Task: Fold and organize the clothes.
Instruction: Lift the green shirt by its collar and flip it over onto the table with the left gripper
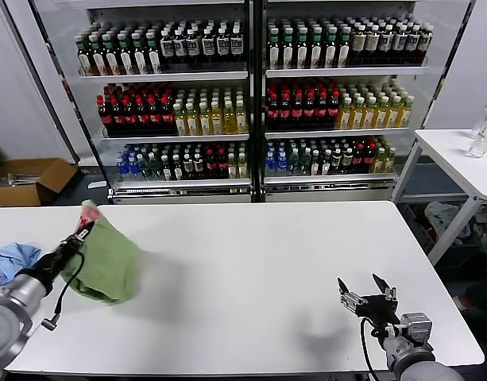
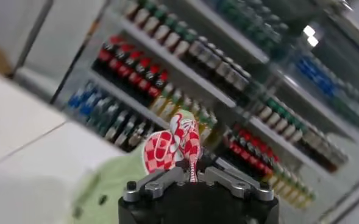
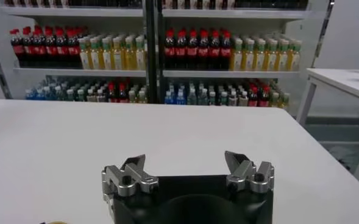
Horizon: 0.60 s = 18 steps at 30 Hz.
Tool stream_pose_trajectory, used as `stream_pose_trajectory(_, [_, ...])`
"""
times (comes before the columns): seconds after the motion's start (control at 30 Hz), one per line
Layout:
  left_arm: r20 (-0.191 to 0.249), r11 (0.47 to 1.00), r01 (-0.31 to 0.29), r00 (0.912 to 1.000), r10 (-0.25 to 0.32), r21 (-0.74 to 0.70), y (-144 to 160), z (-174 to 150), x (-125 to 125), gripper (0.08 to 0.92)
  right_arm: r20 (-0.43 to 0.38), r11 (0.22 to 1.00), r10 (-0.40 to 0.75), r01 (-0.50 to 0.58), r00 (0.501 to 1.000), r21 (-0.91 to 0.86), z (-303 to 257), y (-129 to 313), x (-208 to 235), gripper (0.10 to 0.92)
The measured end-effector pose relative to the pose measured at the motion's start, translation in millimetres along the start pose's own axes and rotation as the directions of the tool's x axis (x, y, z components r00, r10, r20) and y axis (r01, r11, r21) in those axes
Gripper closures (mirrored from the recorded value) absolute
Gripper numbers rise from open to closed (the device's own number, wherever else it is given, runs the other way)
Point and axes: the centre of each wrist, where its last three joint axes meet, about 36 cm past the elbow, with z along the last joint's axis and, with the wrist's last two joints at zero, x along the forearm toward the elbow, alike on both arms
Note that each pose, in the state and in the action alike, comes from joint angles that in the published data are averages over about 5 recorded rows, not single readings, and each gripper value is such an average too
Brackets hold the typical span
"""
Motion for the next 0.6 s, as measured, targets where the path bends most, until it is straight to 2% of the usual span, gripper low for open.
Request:
stream_pose_trajectory(0.1, [-0.026,0.994,-0.009,0.9996,0.006,-0.110,-24,19,-7,0.889,0.006,1.000,0.004,-0.004,1.000,0.000,-1,-1,-1,0.200])
stream_pose_trajectory(0.27, [-0.085,0.967,-0.026,0.9964,0.005,-0.253,-55,71,-27,0.889,0.014,1.000,0.006,-0.005,1.000,-0.004,0,0,-1,0.200])
stream_pose_trajectory(0.43, [-0.141,0.940,-0.050,0.9900,0.002,-0.337,-82,124,-53,0.889,0.025,1.000,-0.003,0.003,1.000,-0.003,-2,4,-1,0.200])
stream_pose_trajectory(0.6, [-0.186,0.917,-0.106,0.9819,0.036,-0.383,-116,169,-74,0.889,0.035,1.000,-0.013,0.013,0.999,-0.001,-5,6,-2,0.200])
